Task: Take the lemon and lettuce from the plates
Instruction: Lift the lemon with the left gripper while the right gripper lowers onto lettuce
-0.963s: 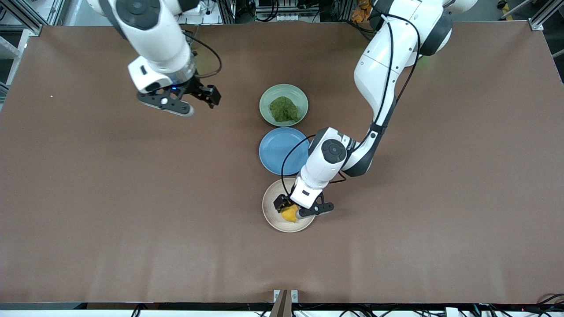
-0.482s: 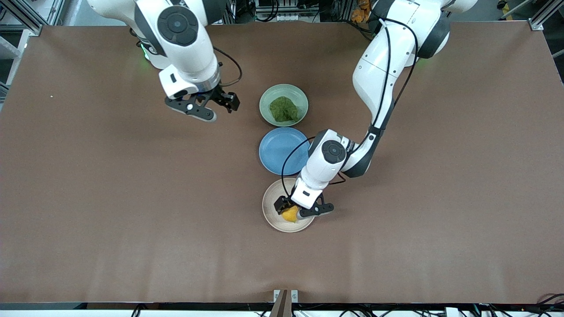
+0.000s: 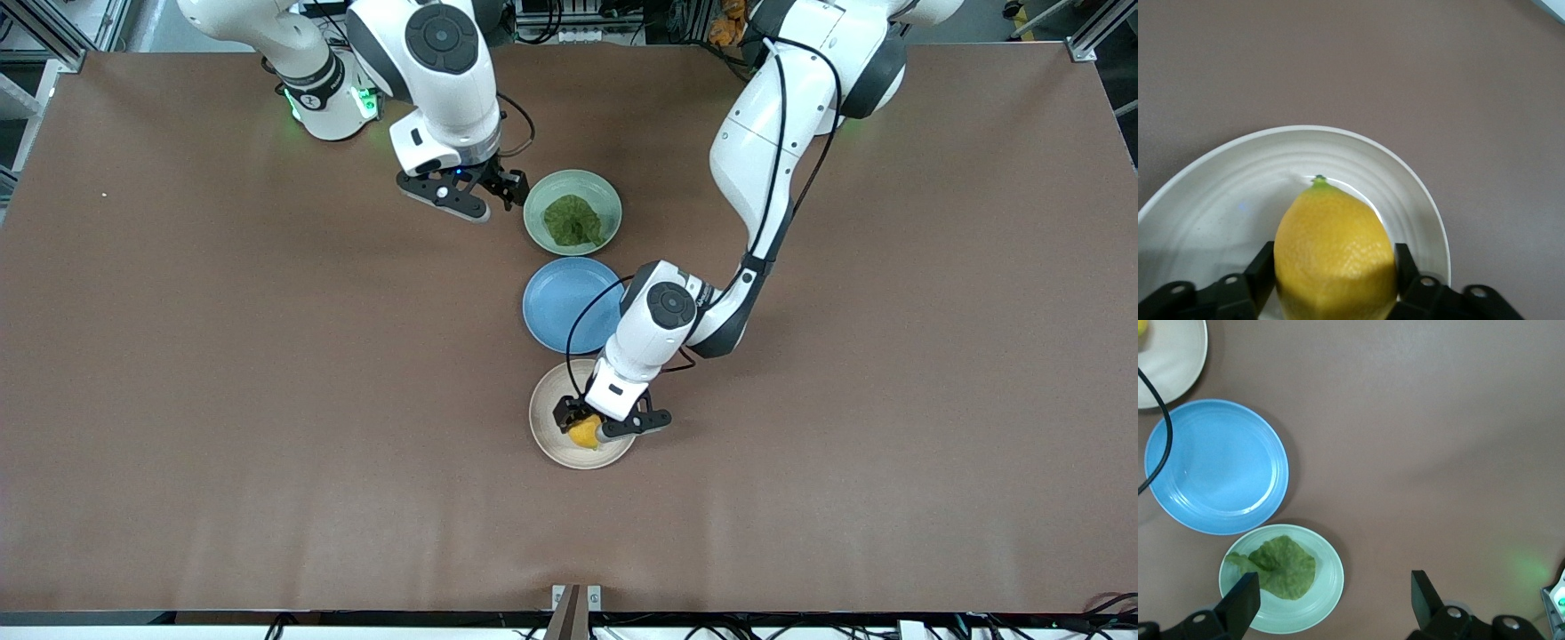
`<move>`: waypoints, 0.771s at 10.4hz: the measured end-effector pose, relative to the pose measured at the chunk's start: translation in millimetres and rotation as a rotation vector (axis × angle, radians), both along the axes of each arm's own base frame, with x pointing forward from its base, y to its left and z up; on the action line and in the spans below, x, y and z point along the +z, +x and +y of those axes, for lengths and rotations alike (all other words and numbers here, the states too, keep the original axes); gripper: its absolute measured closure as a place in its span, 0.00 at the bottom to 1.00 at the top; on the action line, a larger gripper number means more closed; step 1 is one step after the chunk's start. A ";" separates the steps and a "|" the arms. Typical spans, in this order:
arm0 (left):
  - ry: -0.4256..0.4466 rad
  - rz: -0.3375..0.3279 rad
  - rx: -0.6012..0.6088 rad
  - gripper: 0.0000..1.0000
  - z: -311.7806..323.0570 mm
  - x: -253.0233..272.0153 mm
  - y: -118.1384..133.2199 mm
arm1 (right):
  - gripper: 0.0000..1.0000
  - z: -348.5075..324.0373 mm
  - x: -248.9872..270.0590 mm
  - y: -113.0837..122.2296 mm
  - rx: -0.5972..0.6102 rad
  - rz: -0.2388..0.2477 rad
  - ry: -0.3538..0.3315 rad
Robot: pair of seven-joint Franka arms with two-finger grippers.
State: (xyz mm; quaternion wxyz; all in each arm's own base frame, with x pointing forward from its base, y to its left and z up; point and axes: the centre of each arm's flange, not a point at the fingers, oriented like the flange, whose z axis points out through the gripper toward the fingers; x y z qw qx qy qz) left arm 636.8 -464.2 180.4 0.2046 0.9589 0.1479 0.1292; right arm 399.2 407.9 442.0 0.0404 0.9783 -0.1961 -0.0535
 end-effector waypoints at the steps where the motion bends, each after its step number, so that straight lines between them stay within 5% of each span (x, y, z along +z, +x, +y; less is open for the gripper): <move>1: 0.000 0.000 0.000 0.31 -0.2 0.2 0.1 | 0.00 7.4 -4.2 -6.8 -0.005 -0.004 0.004; 8: 0.000 0.001 -0.002 0.31 -0.9 0.3 -0.4 | 0.00 73.4 -54.3 -57.5 -0.067 0.018 0.022</move>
